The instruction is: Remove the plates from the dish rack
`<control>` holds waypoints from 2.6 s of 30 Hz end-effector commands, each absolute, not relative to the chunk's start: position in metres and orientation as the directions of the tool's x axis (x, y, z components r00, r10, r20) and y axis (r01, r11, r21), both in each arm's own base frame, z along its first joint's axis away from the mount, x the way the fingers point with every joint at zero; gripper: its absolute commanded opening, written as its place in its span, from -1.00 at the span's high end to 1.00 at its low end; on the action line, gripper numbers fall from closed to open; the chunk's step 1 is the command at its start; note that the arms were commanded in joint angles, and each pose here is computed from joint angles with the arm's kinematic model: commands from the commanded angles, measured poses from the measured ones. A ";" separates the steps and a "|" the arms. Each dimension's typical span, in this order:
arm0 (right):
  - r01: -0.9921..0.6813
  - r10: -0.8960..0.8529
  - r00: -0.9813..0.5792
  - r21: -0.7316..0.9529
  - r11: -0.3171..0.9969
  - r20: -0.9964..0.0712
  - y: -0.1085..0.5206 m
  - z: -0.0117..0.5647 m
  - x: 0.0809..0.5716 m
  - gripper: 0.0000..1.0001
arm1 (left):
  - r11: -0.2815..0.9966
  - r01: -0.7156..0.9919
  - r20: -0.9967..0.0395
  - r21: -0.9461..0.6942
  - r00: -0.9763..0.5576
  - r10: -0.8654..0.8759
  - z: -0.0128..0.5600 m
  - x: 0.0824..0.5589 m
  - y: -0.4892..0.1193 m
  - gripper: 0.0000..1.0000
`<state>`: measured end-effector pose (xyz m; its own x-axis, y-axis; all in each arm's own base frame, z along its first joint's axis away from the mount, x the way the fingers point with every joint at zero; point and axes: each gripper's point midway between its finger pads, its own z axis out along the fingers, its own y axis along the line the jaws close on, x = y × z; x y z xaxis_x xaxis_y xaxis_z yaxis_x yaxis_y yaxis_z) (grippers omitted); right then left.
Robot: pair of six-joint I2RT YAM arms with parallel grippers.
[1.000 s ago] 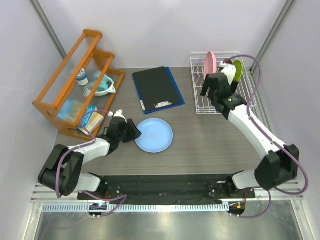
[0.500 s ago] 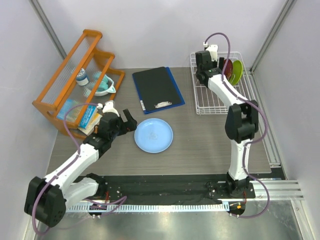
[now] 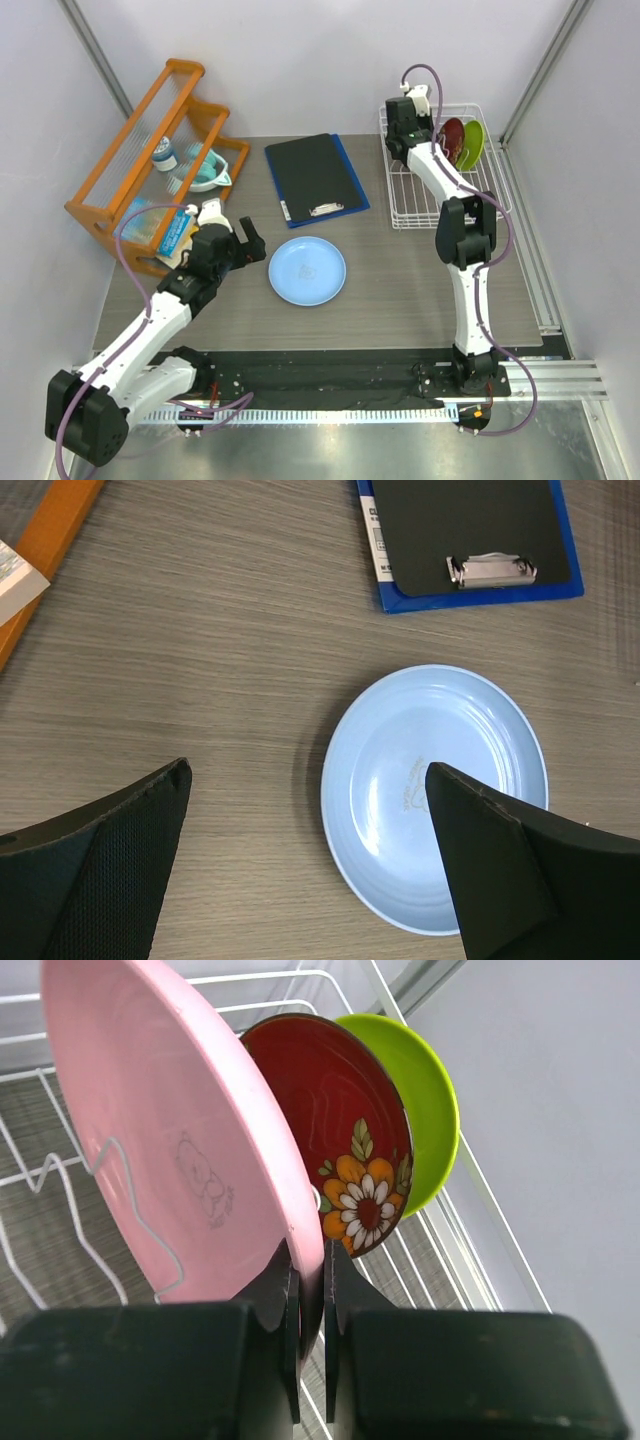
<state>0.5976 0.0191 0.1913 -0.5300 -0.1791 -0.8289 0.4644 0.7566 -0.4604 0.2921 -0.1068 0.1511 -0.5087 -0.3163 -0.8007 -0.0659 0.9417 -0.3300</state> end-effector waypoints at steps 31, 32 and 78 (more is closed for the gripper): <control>0.407 -0.020 -0.248 -0.123 0.905 -0.969 0.088 0.365 0.438 0.98 | 0.896 0.036 -0.788 -0.442 -0.494 -0.368 0.174 0.298 -0.135 -0.99; 0.358 0.013 -0.252 -0.081 0.930 -0.968 0.095 0.363 0.431 0.99 | 0.885 0.054 -0.786 -0.462 -0.488 -0.381 0.179 0.300 -0.139 -0.99; -0.222 0.433 -0.619 0.675 0.704 -0.656 0.249 0.242 0.273 -0.11 | 0.692 0.216 -0.666 -0.689 -0.566 -0.486 0.166 0.291 -0.203 1.00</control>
